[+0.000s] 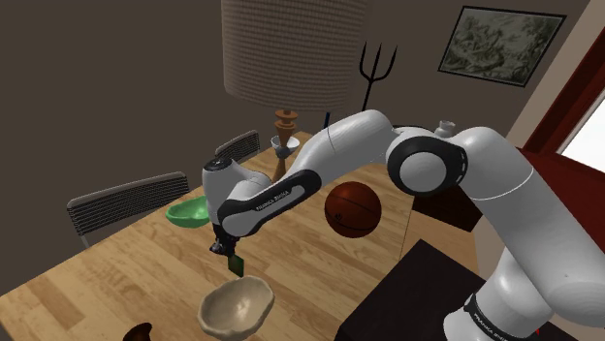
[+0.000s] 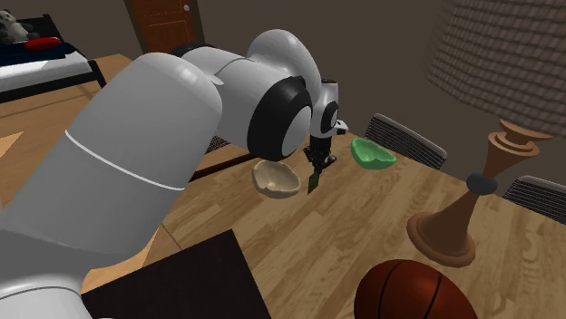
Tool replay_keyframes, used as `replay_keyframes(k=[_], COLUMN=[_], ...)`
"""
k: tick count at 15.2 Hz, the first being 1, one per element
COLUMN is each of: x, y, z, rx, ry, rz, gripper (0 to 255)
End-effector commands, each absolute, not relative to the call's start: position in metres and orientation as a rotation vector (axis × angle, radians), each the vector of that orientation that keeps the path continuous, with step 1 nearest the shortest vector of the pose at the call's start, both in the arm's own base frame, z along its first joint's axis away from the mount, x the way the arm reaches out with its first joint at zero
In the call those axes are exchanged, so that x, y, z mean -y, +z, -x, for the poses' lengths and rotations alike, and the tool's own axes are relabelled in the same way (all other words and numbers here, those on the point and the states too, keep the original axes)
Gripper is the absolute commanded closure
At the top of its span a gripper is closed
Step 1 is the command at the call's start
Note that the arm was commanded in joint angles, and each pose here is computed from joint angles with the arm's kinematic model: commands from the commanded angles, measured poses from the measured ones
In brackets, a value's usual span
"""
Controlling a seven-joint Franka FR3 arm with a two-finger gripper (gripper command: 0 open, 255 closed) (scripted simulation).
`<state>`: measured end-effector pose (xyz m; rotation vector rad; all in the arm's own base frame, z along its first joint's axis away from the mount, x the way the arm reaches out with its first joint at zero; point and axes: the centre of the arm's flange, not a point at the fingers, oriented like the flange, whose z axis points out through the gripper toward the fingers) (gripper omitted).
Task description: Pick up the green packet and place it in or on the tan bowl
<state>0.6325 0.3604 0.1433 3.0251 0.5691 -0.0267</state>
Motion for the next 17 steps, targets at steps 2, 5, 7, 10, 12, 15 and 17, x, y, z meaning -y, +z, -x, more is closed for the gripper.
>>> replay_keyframes(k=[2,5,7,10,12,15,17], x=[-0.360,-0.360,-0.360,-0.360,-0.360,-0.360,-0.360], y=[0.143,0.143,0.149,0.164,0.175,0.191,0.201], z=[-0.632,-0.632,-0.632,-0.632,-0.632,-0.632,-0.632], rx=[-0.569,-0.569,-0.569,-0.569,-0.569,-0.569,-0.569], ry=[-0.027,-0.027,-0.027,-0.027,-0.027,-0.027,-0.027], rz=[-3.025,-3.025,-3.025,-3.025,-3.025,-3.025,-3.025], gripper=[255,255,255,255,255,255,255])
